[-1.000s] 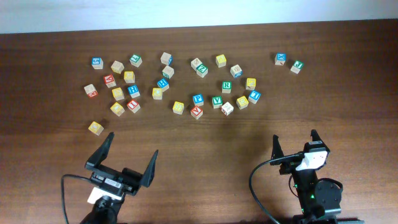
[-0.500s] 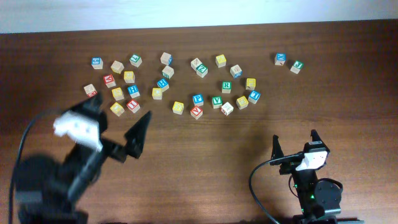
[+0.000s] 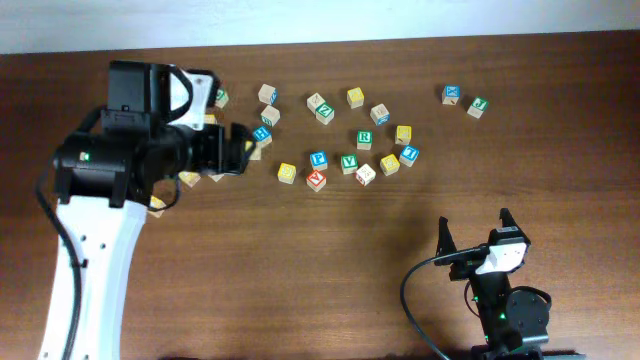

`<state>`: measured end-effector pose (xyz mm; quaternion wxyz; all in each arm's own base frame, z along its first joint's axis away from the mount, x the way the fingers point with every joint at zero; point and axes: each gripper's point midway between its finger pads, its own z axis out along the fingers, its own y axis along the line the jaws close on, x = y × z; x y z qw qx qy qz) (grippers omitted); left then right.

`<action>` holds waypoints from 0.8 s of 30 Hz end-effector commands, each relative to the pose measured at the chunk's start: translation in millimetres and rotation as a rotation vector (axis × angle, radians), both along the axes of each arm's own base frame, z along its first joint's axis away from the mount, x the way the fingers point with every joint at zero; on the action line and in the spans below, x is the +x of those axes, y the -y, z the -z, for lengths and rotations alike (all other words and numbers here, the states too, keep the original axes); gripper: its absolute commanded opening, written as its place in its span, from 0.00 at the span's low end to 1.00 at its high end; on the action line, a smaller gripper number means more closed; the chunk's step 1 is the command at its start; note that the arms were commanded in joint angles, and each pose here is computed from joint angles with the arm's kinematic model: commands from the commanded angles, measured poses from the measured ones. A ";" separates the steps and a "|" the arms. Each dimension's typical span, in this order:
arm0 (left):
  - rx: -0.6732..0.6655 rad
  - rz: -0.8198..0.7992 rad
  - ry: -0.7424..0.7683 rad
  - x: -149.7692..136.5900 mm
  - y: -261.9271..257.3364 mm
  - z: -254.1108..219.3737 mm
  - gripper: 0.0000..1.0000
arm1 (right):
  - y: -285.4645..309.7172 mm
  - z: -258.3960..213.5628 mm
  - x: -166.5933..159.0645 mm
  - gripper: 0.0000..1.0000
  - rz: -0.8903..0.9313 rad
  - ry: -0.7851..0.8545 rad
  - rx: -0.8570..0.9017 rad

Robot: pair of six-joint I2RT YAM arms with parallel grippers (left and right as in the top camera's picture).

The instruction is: Spell out RSS

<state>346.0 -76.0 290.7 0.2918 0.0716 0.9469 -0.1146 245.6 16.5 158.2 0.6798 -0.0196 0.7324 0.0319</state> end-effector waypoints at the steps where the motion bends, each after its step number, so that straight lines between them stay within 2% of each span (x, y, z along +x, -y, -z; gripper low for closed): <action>1: 0.052 -0.368 -0.007 4.7 -71.2 -5.2 0.99 | 3.0 2.5 0.0 0.98 0.015 -0.004 -0.004; 6: 0.056 -0.534 -0.114 -18.2 -124.6 9.3 0.99 | 3.0 2.5 0.0 0.98 0.015 -0.004 -0.004; 7: 0.024 -0.614 -0.123 -20.3 -133.7 9.9 0.99 | 3.0 2.5 0.0 0.98 0.014 -0.004 -0.004; 11: -0.033 -0.750 -0.137 -24.1 -152.5 11.4 0.99 | 0.3 -4.5 0.3 0.98 -0.001 0.024 -0.001; 12: -0.033 -0.755 -0.140 -25.1 -153.7 11.7 0.99 | -9.3 -8.7 -0.5 0.98 -0.057 0.041 0.003; 13: -0.031 -0.755 -0.157 -28.6 -152.7 13.7 0.99 | -43.0 -11.1 -8.4 0.98 -0.258 0.050 0.013; 14: -0.030 -0.755 -0.164 -30.2 -152.3 14.6 0.99 | -92.5 -11.8 -35.3 0.98 -0.588 0.049 0.028; 15: -0.029 -0.755 -0.168 -30.8 -152.1 14.9 0.99 | -109.4 -18.3 -50.2 0.98 -0.719 0.078 0.025; 16: -0.029 -0.754 -0.167 -30.8 -152.1 14.9 0.99 | -113.2 -27.1 -54.5 0.98 -0.752 0.121 0.011; 21: -0.029 -0.755 -0.167 -30.7 -152.2 14.9 0.99 | -103.1 -114.5 -70.0 0.98 -0.719 0.438 0.136; 24: -0.029 -0.754 -0.167 -30.8 -152.1 14.9 0.99 | -89.8 -143.7 -70.6 0.98 -0.633 0.519 0.153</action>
